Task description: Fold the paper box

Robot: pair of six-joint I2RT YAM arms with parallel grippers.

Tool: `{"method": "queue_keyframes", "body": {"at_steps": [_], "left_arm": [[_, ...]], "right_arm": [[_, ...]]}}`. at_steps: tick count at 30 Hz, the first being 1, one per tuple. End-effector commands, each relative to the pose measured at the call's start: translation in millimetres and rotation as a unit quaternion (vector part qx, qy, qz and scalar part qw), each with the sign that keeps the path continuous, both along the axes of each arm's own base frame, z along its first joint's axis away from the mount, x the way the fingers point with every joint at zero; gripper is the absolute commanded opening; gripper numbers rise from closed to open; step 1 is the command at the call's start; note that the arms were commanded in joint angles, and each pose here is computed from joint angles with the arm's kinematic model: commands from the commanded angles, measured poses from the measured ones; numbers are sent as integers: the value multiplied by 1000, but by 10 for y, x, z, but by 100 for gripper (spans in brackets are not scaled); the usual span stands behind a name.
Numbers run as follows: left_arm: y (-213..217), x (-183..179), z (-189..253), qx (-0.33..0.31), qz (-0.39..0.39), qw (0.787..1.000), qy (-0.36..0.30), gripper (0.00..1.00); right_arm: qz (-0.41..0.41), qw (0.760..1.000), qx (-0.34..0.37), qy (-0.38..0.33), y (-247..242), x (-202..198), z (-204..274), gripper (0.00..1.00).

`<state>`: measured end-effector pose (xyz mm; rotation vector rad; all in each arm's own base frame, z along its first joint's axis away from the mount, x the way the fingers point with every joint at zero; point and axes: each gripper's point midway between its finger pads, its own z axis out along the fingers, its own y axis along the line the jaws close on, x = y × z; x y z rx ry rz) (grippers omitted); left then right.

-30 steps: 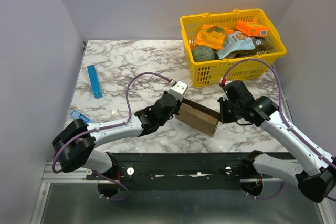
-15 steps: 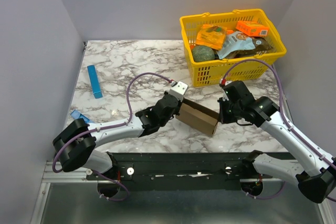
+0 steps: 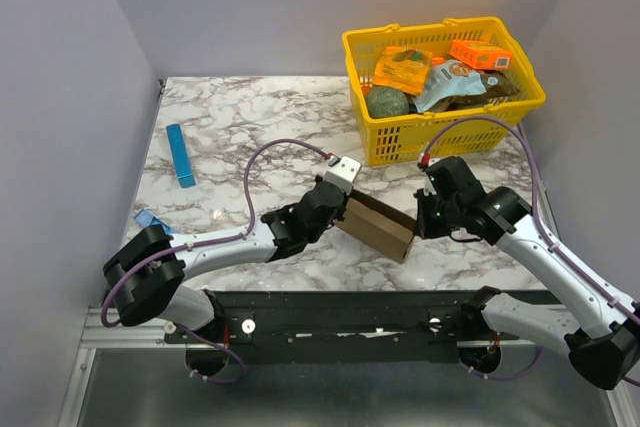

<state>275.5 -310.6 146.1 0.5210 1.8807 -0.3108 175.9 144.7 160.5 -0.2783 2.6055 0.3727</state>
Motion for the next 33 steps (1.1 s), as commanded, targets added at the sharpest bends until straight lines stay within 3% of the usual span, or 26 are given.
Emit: {"method": "queue_keyframes", "body": {"at_steps": [1,17,33], "left_arm": [[398,-628,-1103,166,-48,974,147,0],[378,-700,-1165,185,-54,971,142,0],[330,-709,-1158,184,-58,970,147,0]], "right_arm": [[16,996,80,-31,333,145,146,0],[-5,994,92,-67,261,171,314,0],[22,996,81,-4,237,-97,-86,0]]}}
